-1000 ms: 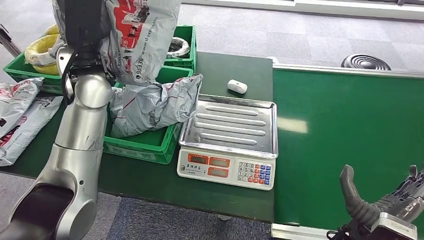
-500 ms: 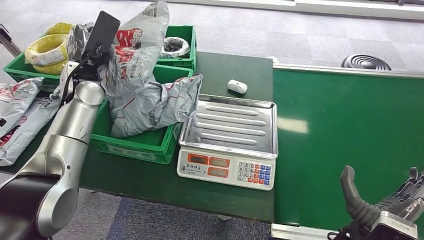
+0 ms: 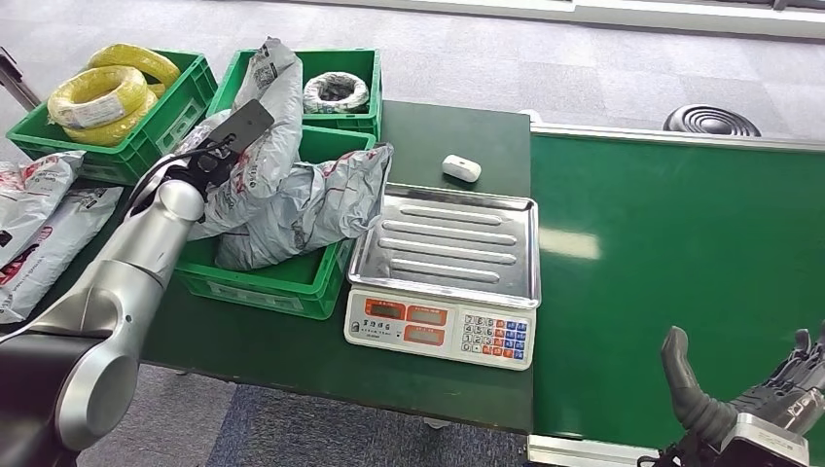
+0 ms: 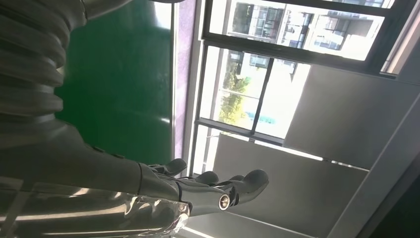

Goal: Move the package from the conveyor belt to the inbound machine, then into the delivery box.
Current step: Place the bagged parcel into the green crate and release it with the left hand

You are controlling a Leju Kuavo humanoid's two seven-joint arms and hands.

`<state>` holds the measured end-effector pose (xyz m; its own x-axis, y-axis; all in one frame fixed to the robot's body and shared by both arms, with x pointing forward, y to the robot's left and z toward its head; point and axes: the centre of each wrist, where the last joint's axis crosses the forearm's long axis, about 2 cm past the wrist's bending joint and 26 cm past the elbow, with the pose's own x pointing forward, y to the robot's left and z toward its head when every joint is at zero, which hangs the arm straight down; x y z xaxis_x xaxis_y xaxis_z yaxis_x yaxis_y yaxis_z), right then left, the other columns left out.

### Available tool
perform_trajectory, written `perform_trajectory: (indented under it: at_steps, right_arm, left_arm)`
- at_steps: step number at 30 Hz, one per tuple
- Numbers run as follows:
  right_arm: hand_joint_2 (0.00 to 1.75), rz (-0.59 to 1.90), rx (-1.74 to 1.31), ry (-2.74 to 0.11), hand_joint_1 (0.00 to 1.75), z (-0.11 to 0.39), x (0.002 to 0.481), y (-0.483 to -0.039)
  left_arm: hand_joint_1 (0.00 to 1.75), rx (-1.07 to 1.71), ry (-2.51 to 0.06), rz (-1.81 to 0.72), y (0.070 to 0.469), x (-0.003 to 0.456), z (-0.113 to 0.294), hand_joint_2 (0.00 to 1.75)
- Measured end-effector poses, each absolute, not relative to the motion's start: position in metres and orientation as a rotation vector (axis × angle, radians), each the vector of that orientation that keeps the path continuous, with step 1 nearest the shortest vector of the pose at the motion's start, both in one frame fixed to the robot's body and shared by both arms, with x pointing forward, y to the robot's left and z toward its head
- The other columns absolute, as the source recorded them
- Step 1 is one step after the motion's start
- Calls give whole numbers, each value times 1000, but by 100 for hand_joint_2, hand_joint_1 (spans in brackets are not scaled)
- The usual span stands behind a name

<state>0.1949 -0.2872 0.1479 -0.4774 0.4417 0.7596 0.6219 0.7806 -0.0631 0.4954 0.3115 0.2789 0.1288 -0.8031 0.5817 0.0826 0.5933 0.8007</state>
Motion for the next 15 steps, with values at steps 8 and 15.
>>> perform_trajectory:
  at_steps: [8, 15]
  right_arm:
    - [175, -273, -774, -2155, 0, 148, 197, -290]
    - [175, -276, -775, -2158, 0, 147, 196, -290]
  left_arm:
    - [0, 557, -1457, -605, 324, 493, 273, 175]
    - [0, 640, -1869, -87, 344, 478, 277, 175]
